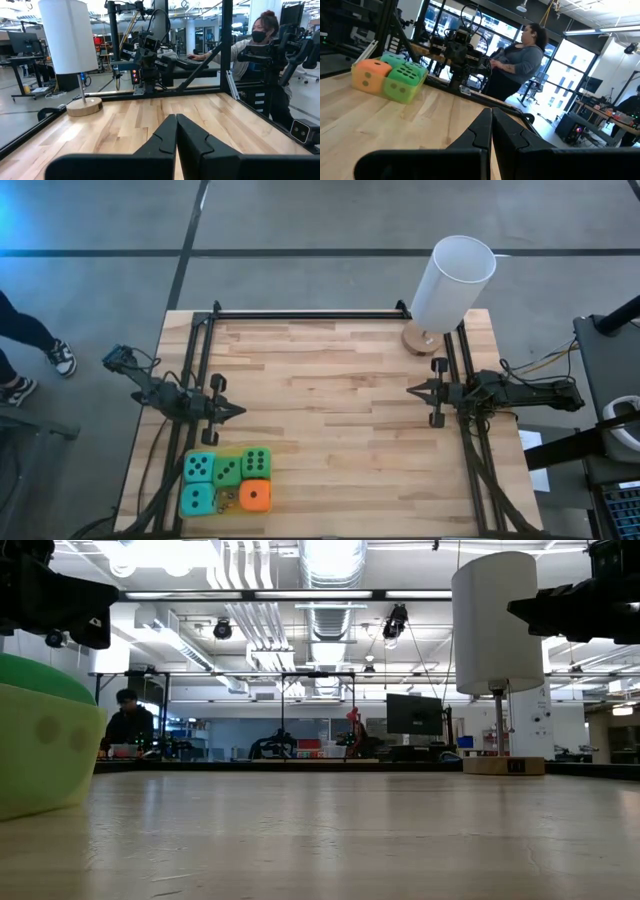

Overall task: Pick & Place Dice
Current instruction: Return to Home Position

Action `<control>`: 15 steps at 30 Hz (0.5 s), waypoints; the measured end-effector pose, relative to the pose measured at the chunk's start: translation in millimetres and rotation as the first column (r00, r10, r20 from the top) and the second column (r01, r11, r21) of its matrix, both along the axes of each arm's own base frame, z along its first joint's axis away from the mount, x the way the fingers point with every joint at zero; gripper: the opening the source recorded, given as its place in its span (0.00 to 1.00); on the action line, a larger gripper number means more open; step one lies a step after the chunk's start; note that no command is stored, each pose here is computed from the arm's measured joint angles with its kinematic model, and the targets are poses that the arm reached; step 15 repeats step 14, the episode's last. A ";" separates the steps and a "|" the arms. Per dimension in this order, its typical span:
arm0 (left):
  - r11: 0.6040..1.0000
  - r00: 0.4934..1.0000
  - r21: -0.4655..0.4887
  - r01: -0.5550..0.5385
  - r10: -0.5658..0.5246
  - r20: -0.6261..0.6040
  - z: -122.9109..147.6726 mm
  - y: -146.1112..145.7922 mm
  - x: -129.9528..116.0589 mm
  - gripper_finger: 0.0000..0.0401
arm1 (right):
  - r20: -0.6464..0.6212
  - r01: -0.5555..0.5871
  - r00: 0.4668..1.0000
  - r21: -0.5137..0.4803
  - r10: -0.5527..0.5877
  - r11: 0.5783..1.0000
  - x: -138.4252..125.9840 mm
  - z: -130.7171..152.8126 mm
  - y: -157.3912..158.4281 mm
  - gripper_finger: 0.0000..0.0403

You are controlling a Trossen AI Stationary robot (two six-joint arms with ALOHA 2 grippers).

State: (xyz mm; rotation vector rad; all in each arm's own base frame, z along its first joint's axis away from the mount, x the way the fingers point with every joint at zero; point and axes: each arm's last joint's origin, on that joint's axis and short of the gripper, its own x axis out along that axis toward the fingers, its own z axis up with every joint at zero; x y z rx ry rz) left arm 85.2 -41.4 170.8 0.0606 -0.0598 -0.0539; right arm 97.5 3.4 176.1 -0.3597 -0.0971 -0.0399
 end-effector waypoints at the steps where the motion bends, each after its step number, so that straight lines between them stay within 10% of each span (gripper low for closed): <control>1: 1.000 1.000 0.000 0.000 0.000 0.000 0.0 0.0 0.0 0.03 | 0.000 0.000 1.000 0.000 0.000 1.000 0.0 0.0 0.0 0.02; 15: 1.000 1.000 0.000 0.000 0.000 0.000 0.0 0.0 0.0 0.03 | 0.000 0.000 1.000 0.000 0.000 1.000 0.0 0.0 0.0 0.02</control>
